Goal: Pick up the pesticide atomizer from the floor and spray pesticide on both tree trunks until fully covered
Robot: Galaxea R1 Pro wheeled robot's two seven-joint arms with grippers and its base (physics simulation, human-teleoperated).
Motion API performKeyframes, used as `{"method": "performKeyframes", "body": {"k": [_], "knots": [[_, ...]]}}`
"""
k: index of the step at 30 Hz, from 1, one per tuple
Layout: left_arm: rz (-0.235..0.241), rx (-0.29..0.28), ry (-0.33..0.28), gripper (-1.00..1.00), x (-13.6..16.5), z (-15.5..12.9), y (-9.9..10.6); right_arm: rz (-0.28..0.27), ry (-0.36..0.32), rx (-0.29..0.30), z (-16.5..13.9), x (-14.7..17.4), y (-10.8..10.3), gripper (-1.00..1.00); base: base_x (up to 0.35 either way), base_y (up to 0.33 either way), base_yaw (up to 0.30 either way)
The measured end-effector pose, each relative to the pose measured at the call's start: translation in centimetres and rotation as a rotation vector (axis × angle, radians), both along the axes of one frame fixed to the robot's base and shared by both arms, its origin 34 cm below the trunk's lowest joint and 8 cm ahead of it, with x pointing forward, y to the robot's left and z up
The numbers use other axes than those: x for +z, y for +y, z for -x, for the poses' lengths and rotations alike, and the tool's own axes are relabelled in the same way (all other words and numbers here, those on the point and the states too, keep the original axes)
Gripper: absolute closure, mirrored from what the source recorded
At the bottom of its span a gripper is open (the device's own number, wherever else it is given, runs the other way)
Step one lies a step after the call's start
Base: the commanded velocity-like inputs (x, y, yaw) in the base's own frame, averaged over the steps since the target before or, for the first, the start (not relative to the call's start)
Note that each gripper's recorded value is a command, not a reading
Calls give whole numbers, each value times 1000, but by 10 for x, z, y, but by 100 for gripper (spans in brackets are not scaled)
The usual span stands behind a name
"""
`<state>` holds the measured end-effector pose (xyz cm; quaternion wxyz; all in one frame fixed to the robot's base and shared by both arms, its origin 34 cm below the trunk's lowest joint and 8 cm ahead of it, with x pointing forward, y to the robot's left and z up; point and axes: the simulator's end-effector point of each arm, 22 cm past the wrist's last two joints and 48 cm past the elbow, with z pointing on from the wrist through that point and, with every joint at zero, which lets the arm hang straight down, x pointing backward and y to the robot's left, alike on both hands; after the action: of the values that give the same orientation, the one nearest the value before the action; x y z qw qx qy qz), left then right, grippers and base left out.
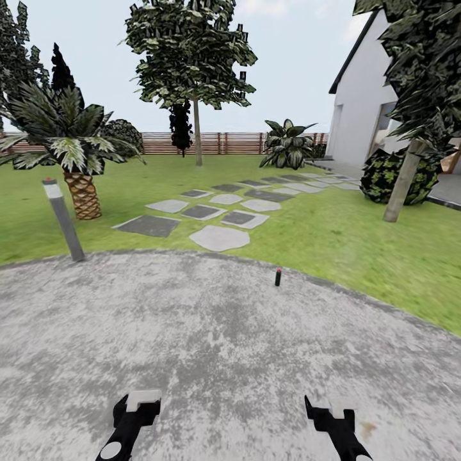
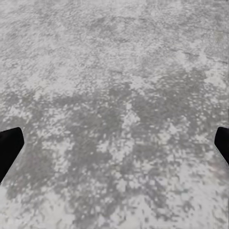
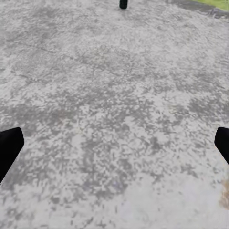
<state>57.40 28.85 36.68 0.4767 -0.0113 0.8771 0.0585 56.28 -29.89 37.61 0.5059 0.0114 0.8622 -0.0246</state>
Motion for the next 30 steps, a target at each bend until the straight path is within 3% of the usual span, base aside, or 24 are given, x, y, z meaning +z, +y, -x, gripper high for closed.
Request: {"method": "performKeyframes", "body": {"k": [17, 30], "knots": [[0, 0, 0, -100, 0, 0, 0, 1, 0, -1, 0, 0, 0, -100, 339, -26, -17], [0, 0, 1, -100, 0, 0, 0, 1, 0, -1, 0, 0, 0, -100, 333, -94, -231]]}}
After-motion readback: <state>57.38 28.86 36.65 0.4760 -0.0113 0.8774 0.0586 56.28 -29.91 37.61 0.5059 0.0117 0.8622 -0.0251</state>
